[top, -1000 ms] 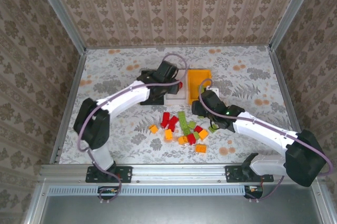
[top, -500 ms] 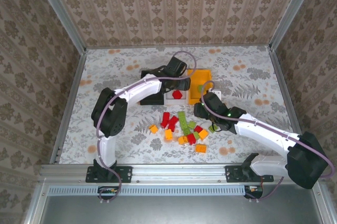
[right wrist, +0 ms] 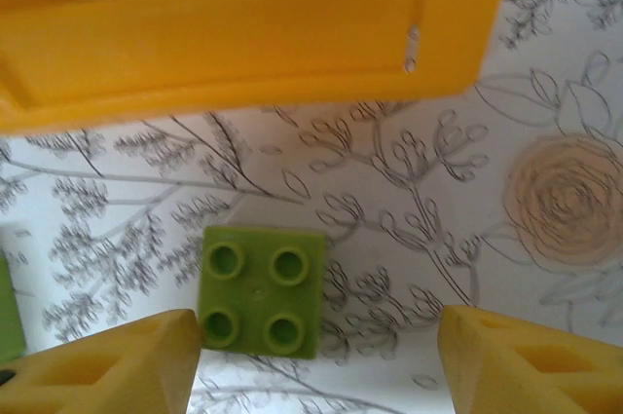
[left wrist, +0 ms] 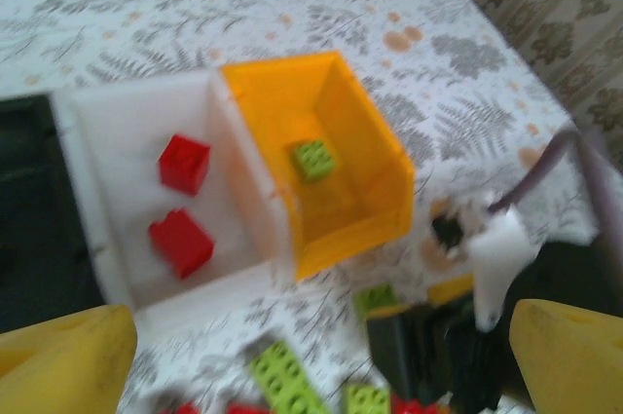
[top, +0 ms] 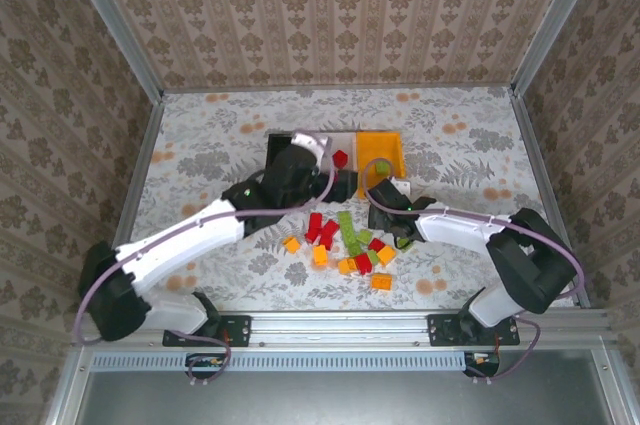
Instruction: Sort the legos into containers by color
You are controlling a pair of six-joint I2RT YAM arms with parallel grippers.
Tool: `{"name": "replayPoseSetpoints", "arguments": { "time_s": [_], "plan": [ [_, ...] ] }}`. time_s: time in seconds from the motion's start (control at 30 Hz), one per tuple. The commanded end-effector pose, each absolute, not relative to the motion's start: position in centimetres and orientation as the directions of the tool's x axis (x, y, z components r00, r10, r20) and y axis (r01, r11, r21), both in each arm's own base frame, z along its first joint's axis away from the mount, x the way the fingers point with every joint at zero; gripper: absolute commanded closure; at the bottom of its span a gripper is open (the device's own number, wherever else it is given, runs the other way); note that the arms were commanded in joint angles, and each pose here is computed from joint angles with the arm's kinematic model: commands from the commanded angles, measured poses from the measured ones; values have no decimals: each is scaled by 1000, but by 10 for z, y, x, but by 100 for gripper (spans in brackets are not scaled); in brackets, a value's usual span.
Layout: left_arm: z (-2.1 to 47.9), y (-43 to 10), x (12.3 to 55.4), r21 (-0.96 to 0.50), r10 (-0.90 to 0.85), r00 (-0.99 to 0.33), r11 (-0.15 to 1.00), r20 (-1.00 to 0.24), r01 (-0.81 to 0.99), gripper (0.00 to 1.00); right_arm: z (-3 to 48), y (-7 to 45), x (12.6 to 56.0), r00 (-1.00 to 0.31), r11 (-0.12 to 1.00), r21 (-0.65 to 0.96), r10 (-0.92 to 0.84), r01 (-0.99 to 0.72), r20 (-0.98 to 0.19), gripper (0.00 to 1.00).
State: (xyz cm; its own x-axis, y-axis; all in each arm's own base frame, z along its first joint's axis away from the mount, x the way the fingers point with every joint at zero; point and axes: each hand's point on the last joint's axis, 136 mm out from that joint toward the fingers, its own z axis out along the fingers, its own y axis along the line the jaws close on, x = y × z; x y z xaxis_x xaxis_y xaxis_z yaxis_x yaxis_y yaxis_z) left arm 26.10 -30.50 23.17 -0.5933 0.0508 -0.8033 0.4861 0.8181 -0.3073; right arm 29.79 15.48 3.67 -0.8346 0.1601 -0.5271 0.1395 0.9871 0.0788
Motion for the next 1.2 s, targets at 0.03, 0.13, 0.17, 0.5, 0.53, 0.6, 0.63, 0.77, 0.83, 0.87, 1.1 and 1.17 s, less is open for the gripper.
{"name": "replayPoseSetpoints", "arguments": {
  "time_s": [0.03, 0.13, 0.17, 0.5, 0.53, 0.6, 0.63, 0.77, 0.83, 0.87, 1.1, 1.17],
  "plan": [
    [202, -255, 254, -305, -46, -595, 889, -802, 342, 0, 32, 159, 316, -811, 980, 98, 200, 175, -550, 35],
    [183, -232, 243, -321, -87, -606, 902, -791, 290, 0, 25, 159, 318, -822, 979, 81, 199, 185, -534, 41],
    [178, -226, 240, -325, -98, -610, 905, -786, 275, 0, 22, 159, 317, -826, 979, 73, 200, 190, -527, 43],
    [150, -198, 229, -306, -115, -629, 930, -768, 203, 0, 9, 151, 321, -839, 978, 56, 201, 200, -505, 56],
    [147, -197, 229, -304, -115, -632, 932, -767, 200, 0, 10, 152, 322, -840, 979, 60, 199, 196, -505, 59],
    [142, -194, 228, -294, -109, -636, 936, -764, 193, 0, 16, 153, 324, -835, 981, 69, 191, 182, -515, 64],
    [139, -193, 227, -291, -107, -639, 937, -762, 191, 0, 20, 154, 324, -832, 982, 77, 186, 171, -522, 66],
    [131, -187, 224, -297, -124, -643, 940, -756, 168, 0, 44, 152, 318, -816, 985, 108, 173, 136, -552, 73],
    [128, -184, 222, -309, -138, -643, 937, -754, 161, 0, 61, 152, 313, -802, 983, 139, 175, 115, -572, 74],
    [128, -182, 221, -316, -147, -642, 936, -753, 157, 0, 73, 153, 311, -790, 982, 163, 178, 99, -586, 74],
    [124, -175, 218, -332, -173, -640, 934, -749, 135, 0, 145, 161, 330, -714, 972, 231, 194, 46, -673, 74],
    [124, -174, 218, -330, -173, -641, 935, -748, 133, 0, 152, 161, 347, -710, 969, 237, 214, 68, -671, 74]
  ]
}}
